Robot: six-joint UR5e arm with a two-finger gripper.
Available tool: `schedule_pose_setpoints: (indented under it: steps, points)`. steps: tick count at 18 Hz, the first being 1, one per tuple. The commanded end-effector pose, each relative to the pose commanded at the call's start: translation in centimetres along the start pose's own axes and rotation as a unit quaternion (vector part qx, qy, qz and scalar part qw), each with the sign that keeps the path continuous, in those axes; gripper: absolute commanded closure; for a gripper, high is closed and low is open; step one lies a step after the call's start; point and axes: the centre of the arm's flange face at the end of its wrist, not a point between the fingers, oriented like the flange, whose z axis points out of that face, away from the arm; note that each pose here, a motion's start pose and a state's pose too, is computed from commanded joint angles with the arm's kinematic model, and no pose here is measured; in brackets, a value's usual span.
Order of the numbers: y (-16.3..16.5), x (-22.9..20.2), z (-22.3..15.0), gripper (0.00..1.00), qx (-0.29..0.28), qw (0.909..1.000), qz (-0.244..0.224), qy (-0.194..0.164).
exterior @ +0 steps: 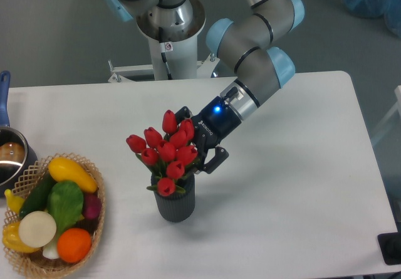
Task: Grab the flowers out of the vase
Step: 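Close the gripper on the tulip stems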
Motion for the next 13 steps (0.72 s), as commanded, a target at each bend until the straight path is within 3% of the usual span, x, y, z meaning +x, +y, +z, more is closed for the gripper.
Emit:
schedule_pose_setpoints:
  steps: [13]
  points:
    - [-0.5,-1.1,-0.7,0.49,0.000,0.9999,0.007,-0.007]
